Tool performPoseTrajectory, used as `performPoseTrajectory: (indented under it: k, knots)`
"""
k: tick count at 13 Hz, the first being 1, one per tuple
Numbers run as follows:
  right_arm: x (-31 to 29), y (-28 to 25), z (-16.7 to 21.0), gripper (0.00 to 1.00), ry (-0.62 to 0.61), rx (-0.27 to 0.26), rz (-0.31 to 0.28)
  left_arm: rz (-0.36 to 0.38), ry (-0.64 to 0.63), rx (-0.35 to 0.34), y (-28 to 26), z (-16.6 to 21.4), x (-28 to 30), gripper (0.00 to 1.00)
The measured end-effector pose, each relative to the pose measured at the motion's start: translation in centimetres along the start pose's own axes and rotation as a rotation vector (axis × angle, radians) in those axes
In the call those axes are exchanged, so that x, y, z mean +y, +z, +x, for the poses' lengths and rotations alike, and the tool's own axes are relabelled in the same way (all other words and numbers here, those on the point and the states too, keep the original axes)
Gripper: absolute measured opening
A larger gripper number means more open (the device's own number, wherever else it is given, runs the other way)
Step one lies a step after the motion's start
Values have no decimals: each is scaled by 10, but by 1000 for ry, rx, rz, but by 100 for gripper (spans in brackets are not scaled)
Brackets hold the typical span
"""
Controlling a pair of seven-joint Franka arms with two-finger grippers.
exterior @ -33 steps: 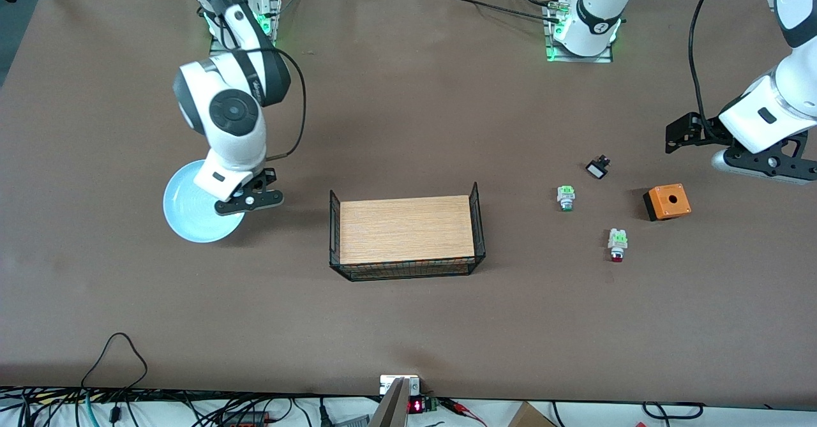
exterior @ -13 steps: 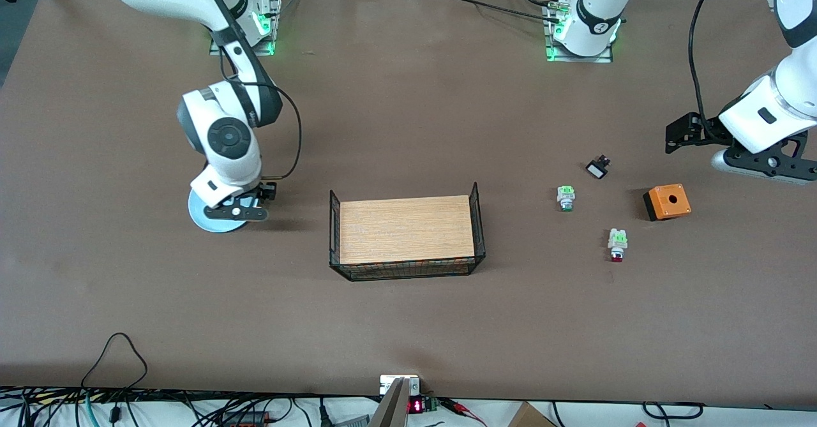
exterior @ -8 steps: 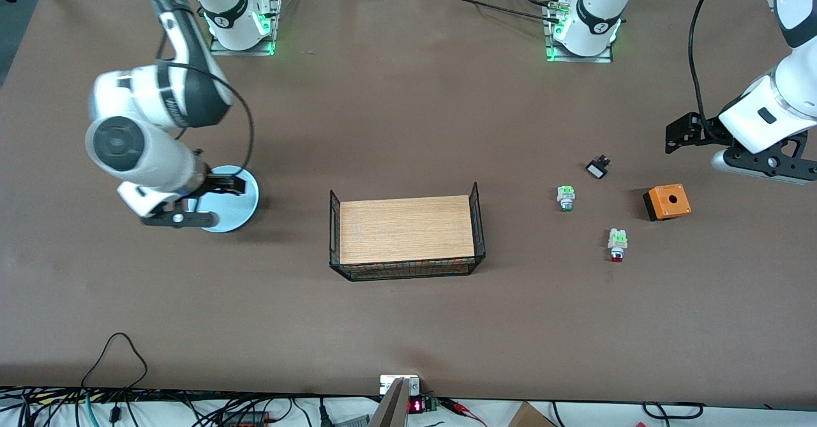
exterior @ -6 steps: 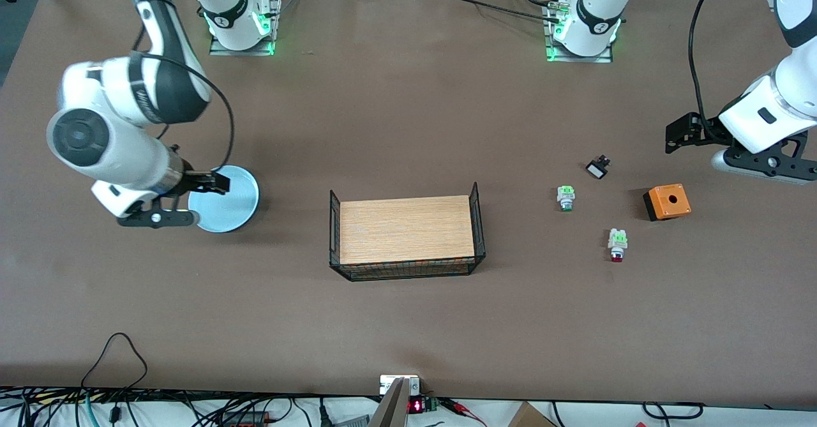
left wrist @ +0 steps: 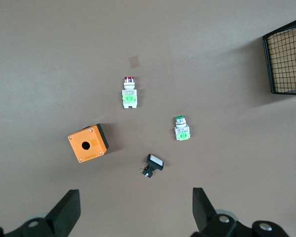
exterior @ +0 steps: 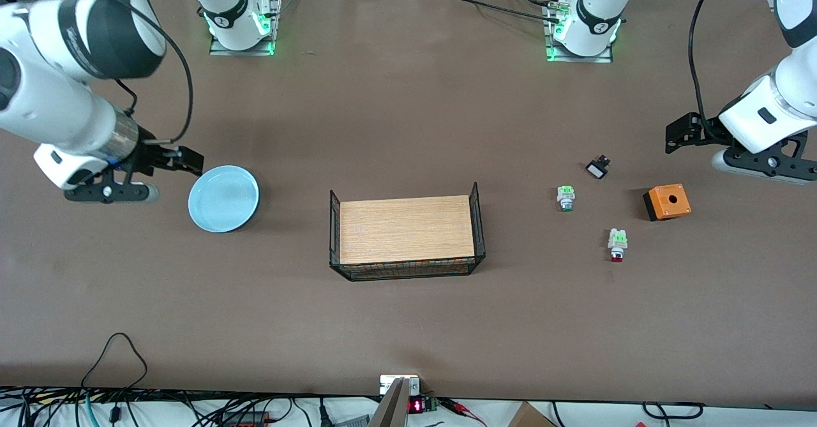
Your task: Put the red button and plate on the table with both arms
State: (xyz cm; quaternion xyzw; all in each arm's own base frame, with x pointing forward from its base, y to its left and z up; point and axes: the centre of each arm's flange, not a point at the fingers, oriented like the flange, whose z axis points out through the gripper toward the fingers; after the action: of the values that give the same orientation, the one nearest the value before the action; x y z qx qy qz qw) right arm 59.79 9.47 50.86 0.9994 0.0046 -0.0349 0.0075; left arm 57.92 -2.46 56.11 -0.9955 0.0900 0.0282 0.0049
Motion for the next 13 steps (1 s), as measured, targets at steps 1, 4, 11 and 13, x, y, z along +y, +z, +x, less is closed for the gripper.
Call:
performPoseTrajectory:
  k: [1,4,11,13]
  knots:
    - [1,-9,-4,100,1,10,3,0,0,0,0,0,0,100]
    - [14,-23,-8,100,26,29,23,0,0,0,0,0,0,100]
    - [48,-73,-36,100,94,70,67,0,-1,0,0,0,0,100]
    - [47,-85,-44,100,89,84,68,0,-1,0,0,0,0,100]
